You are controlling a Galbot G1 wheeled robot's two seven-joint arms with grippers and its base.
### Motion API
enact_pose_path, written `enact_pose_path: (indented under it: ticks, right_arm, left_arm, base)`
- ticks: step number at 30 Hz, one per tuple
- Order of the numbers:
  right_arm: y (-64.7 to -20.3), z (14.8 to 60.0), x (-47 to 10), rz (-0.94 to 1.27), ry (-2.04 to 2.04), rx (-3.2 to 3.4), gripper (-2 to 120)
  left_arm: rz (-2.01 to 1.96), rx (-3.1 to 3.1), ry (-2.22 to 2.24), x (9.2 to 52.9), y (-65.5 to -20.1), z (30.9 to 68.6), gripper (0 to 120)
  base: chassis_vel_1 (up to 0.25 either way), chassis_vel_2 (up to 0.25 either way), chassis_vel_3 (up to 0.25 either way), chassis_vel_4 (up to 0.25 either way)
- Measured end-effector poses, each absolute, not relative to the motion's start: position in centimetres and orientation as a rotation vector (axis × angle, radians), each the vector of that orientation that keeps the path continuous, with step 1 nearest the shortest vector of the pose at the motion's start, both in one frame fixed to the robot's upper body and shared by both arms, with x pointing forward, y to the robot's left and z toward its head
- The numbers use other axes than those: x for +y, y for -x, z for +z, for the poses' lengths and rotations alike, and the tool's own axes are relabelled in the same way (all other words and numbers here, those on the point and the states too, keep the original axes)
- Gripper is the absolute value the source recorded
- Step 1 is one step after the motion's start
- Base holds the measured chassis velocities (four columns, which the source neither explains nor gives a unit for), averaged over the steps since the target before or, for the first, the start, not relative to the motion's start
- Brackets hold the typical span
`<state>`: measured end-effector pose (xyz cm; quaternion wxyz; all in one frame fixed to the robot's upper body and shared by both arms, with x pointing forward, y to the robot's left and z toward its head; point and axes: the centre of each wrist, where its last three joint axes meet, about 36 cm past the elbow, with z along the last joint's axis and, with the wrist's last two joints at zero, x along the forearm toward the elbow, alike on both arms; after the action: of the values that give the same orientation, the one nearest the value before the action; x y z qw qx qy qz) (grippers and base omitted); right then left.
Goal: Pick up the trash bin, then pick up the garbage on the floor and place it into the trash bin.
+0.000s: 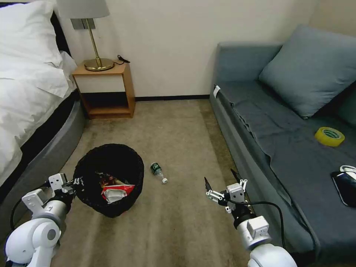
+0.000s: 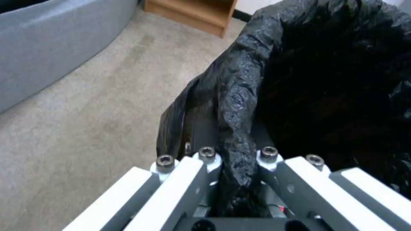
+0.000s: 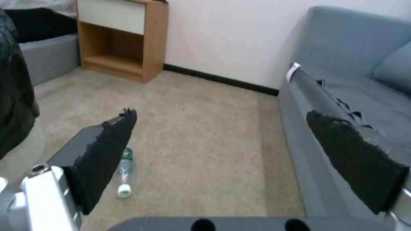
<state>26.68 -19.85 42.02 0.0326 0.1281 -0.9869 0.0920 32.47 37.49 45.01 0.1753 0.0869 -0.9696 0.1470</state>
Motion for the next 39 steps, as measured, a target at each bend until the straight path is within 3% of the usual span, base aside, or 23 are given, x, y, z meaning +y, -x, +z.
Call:
enact_pose_path:
  ticks: [39]
  right_arm:
    - [-27.2,40.9,-18.5,0.271,-0.458,-3.011,100]
  left_arm:
    - [0.418,-2.751,-0.26,39.3,-33.2,45.2,3]
  base:
    - [-0.062,0.06,0.061,-0.059]
